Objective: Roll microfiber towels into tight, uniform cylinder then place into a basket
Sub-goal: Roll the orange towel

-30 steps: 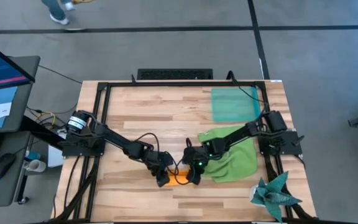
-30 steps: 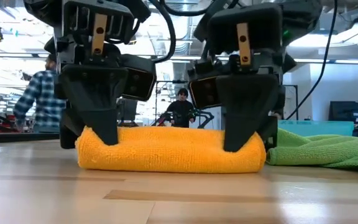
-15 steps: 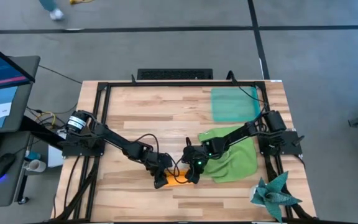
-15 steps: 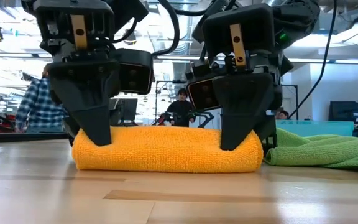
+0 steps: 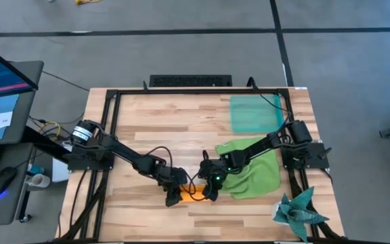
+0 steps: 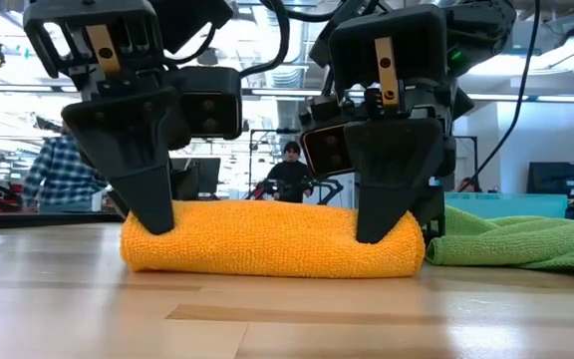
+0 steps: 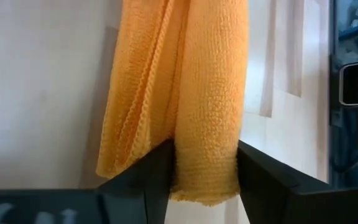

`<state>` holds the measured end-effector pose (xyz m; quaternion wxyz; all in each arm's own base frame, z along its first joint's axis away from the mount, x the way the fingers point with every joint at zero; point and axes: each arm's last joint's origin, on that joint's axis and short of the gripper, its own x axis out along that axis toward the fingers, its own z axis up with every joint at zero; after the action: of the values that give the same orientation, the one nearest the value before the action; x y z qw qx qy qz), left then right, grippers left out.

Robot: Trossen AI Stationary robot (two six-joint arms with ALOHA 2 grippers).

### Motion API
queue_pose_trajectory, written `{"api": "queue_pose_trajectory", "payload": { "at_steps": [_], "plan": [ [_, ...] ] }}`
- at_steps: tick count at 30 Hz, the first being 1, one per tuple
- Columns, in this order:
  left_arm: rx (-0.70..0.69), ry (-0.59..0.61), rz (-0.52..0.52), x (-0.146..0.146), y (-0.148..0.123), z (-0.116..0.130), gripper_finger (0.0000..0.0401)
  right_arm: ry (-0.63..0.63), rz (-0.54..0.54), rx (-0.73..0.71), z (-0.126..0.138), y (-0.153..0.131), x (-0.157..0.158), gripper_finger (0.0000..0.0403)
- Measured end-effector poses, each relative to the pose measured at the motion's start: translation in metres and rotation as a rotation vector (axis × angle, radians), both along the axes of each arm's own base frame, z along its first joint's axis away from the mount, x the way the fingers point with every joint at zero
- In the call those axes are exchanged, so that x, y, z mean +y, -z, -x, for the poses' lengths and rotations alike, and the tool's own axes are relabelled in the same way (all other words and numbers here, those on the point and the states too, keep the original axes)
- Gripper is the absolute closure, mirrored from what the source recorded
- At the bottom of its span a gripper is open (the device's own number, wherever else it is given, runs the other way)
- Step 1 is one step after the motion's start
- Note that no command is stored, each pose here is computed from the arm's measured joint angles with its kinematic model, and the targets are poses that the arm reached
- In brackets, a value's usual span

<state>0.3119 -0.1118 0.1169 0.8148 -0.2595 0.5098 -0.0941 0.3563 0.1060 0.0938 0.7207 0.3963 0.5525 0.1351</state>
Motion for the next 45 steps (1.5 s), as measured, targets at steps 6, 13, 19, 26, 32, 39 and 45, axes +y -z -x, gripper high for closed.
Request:
{"api": "queue_pose_trajectory", "payload": {
  "at_steps": [6,13,19,26,32,39,45],
  "plan": [
    [0.002,-0.001,-0.034,-0.001,-0.013,0.008,0.0252,0.005,-0.001,0.002,0.0,0.0,0.0,0.0346],
    [-0.009,-0.046,-0.189,-0.004,-0.037,0.027,0.0253,0.006,-0.001,0.0,0.0,0.0,0.0,0.0346],
    [-0.278,0.12,-0.269,-0.033,-0.065,0.036,0.0253,0.008,-0.002,0.0,0.0,0.0,0.0,0.0346],
    [-0.473,0.212,-0.278,-0.059,-0.066,0.03,0.0253,0.01,-0.001,0.0,0.0,0.0,0.0,0.0346],
    [-0.435,0.246,-0.218,-0.055,-0.037,0.012,0.0253,0.011,-0.001,-0.001,0.0,0.0,0.0,0.0346],
    [-0.374,0.167,-0.24,-0.037,-0.026,0.003,0.0253,0.011,-0.002,0.0,0.0,0.0,0.0,0.0346],
    [-0.288,0.134,-0.237,-0.034,-0.021,0.007,0.0253,0.012,-0.003,0.0,0.0,0.0,0.0,0.0346]
  ]
}}
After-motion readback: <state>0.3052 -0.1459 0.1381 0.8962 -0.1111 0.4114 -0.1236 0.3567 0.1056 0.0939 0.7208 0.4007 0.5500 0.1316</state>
